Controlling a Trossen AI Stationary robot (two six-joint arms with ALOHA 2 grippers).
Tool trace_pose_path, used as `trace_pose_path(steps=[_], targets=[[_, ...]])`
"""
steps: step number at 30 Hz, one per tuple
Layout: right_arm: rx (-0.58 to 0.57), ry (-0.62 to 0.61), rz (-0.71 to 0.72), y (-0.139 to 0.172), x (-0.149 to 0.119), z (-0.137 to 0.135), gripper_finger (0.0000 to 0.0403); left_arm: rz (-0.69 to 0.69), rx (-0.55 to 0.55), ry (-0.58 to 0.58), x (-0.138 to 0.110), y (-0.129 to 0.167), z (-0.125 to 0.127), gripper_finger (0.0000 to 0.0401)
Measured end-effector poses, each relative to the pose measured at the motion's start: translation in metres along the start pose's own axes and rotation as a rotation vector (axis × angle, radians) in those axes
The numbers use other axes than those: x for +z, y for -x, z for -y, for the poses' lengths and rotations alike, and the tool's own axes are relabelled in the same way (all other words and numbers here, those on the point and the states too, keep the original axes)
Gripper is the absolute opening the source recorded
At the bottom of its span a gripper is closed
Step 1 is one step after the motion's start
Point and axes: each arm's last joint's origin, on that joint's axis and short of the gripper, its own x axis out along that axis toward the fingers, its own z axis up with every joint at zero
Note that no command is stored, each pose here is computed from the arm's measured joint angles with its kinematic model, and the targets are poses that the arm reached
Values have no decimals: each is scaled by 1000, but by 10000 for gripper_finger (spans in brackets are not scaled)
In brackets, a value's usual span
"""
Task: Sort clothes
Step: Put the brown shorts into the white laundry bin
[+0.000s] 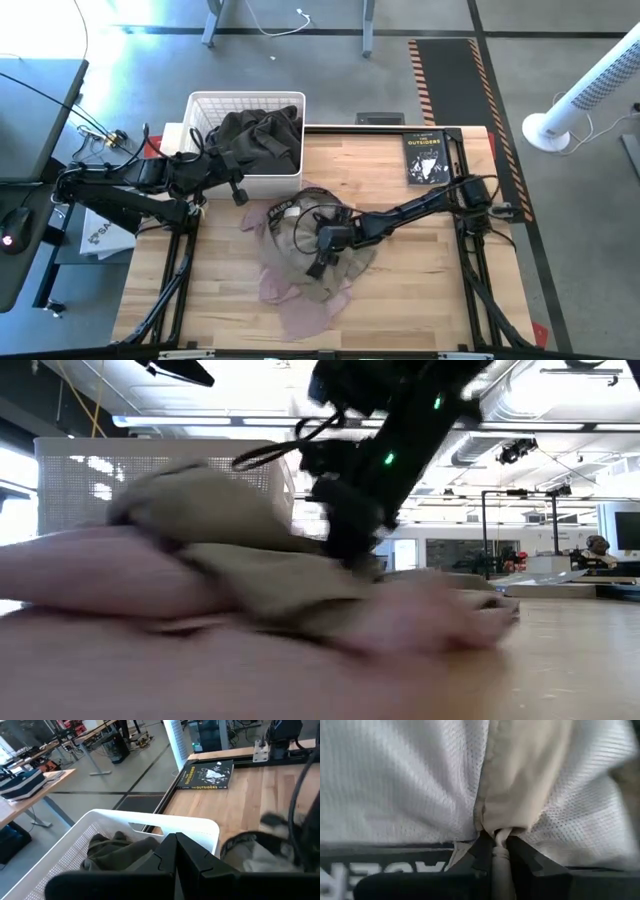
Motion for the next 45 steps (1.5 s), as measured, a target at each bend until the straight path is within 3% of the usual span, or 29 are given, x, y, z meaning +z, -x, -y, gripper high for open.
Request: trace_pose_path(steps=[2, 7, 14, 21, 25, 29, 34, 37, 41, 45], targets=[[-33, 6, 38, 25, 11, 4, 20, -11, -1, -7, -1, 0, 0, 1], [-98, -88, 334, 106, 54, 13, 20, -38, 24, -25, -4, 1, -1, 1], [-189, -56, 730, 202, 106, 31, 20, -8, 100, 8, -2, 8, -8, 1], [-391, 49, 1065, 269, 166, 69, 20, 267, -26, 192, 16, 37, -25, 1], [-388, 67, 1240, 285, 198, 109, 20, 423, -68, 248, 18, 65, -40, 1], [-266, 85, 1354, 267, 232, 152, 20, 602, -189, 292, 18, 93, -56, 1], [-102, 102, 1405, 202, 270, 200, 20, 689, -341, 287, 9, 105, -59, 1], [-24, 54, 1358, 134, 282, 222, 19, 688, -321, 270, 5, 104, -58, 1], [106, -111, 1267, 40, 263, 241, 32, 630, -235, 270, -1, 98, -56, 1], [217, -237, 1083, -1, 250, 251, 40, 521, -113, 287, -7, 93, -56, 1]])
